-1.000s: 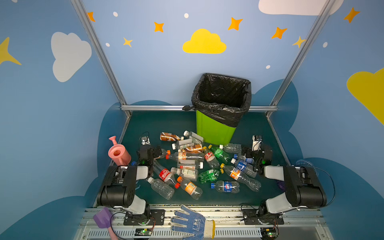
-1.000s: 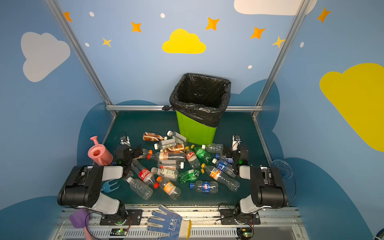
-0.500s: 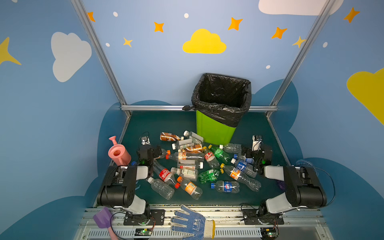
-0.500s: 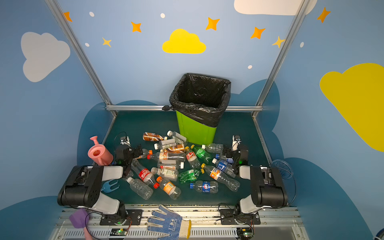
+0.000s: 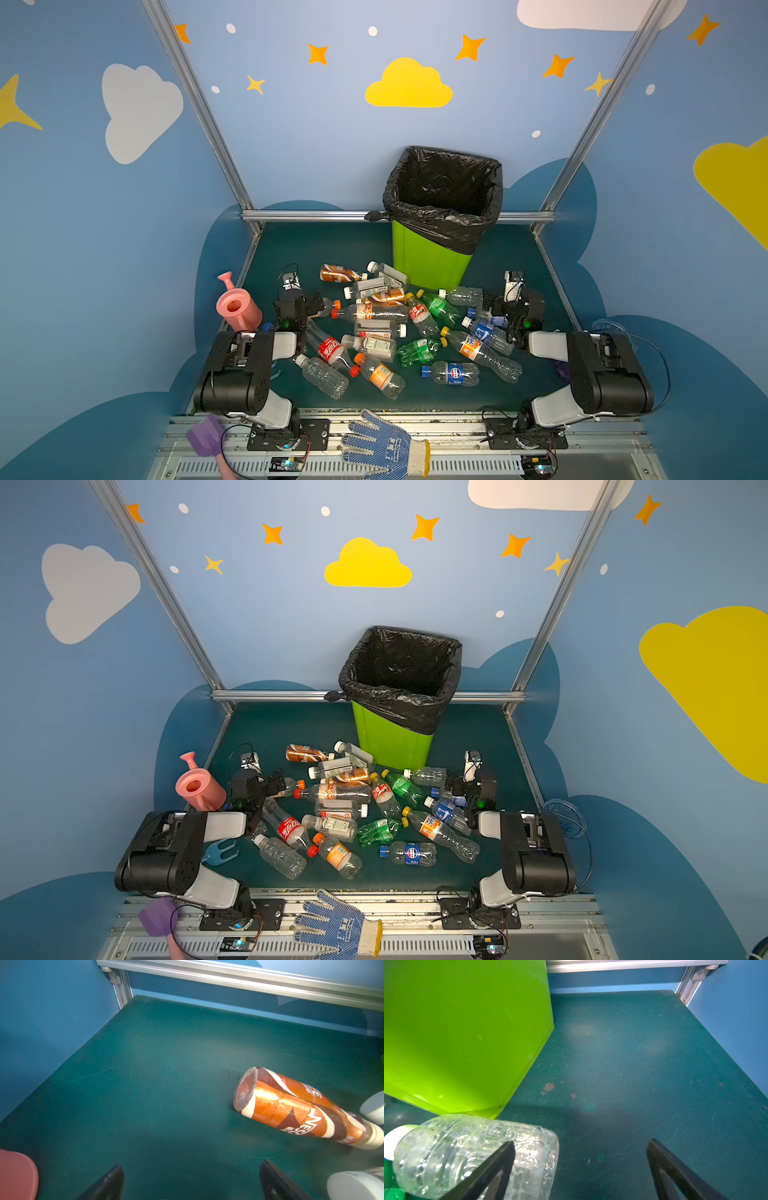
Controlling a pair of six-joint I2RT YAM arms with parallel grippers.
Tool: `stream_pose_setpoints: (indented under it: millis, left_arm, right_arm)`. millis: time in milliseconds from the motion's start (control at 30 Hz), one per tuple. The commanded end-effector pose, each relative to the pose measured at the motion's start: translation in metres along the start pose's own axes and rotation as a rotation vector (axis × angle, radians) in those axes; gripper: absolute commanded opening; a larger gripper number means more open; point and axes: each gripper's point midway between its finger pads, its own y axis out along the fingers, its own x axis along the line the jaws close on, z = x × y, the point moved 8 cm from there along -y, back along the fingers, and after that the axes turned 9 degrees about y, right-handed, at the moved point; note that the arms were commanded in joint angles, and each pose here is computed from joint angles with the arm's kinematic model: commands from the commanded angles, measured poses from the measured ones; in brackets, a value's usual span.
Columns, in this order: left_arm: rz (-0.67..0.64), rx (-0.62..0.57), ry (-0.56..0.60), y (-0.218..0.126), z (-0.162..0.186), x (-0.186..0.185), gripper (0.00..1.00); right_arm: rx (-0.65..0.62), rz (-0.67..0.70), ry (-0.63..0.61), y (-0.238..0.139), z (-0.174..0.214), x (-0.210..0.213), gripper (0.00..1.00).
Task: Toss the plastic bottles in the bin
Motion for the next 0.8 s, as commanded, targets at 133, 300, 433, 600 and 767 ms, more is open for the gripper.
stream_pose_setpoints:
  millis: [133, 300, 433, 600, 767]
  left_arm:
    - [-0.004, -0.024, -0.018, 0.001, -0.008, 0.001, 1.0]
    - [-0.112, 0.12, -0.063, -0.005, -0.047, 0.009, 1.0]
    - [-0.163, 0.174, -0.151, -0.02, -0.074, 0.015, 1.0]
    - [-0.139, 0.142, -0.235, -0.042, -0.084, 0.015, 1.0]
    - [-0.143, 0.147, -0.294, -0.059, -0.082, 0.018, 1.0]
  right_arm:
    - [-0.038, 0.01, 0.014, -0.001, -0.009, 0.0, 0.98]
    - [0.198, 0.066, 0.081, -0.015, -0.042, 0.004, 0.98]
    - [0.308, -0.01, 0.111, -0.037, -0.061, 0.022, 0.98]
    - [0.38, -0.021, 0.139, -0.07, -0.069, 0.036, 0.97]
    - [0.431, -0.031, 0.126, -0.083, -0.063, 0.04, 0.95]
